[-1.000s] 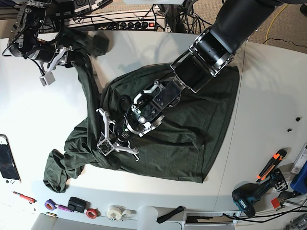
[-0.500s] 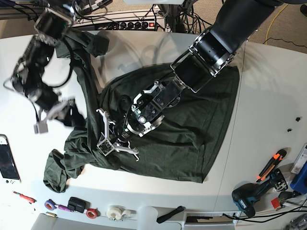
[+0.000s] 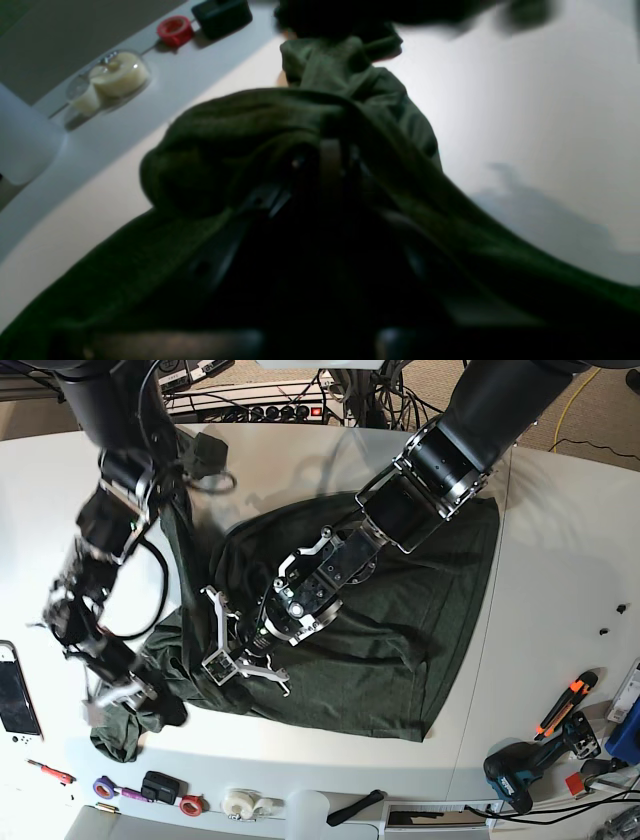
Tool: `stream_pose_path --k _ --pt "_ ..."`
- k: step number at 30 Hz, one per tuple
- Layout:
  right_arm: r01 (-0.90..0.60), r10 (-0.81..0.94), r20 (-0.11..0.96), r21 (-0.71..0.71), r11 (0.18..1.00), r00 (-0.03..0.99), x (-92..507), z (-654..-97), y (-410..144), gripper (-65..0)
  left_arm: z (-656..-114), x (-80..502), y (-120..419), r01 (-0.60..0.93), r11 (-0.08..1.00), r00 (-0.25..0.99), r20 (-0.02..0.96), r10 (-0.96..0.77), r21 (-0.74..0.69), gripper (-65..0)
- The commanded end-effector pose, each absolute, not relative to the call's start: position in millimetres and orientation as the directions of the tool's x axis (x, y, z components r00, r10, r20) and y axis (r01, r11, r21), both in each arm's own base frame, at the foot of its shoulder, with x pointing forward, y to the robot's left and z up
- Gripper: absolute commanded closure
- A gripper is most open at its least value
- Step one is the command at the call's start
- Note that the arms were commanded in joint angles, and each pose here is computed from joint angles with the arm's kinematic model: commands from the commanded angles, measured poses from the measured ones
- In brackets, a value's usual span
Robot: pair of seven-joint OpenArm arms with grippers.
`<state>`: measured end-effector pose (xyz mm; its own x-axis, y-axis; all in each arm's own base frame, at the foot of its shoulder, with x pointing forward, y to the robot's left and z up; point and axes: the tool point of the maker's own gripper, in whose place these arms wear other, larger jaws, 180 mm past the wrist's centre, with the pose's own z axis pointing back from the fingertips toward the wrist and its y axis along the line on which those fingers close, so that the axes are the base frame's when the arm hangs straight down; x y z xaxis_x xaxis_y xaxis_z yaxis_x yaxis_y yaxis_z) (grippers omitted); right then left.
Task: Layout the t-shirt on the table in an organized manner, then fold the t-shirt properly
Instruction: 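Swing the right gripper over the shirt toward the left gripper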
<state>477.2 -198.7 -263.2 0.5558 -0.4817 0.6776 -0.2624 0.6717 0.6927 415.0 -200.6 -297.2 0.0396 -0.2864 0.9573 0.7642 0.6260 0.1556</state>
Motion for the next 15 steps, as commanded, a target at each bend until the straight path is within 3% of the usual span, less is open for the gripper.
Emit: stream_pose_path --k 1,4,15 --pt "-0.303 -0.491 0.691 0.695 0.651 0.531 489 -241 -196 -30.2 -264 420 -214 0.764 0.623 -0.025 0.973 -0.229 0.166 0.0" --pt "-0.292 -0.488 0.625 0.749 0.594 0.609 493 -253 -176 -32.2 -264 420 -215 0.764 0.623 -0.026 0.974 -0.227 0.165 0.0" --pt "-0.322 -0.455 0.573 0.793 0.517 0.681 479 -254 -159 -32.1 -266 417 -216 0.780 0.604 -0.026 0.972 -0.232 0.164 0.0"
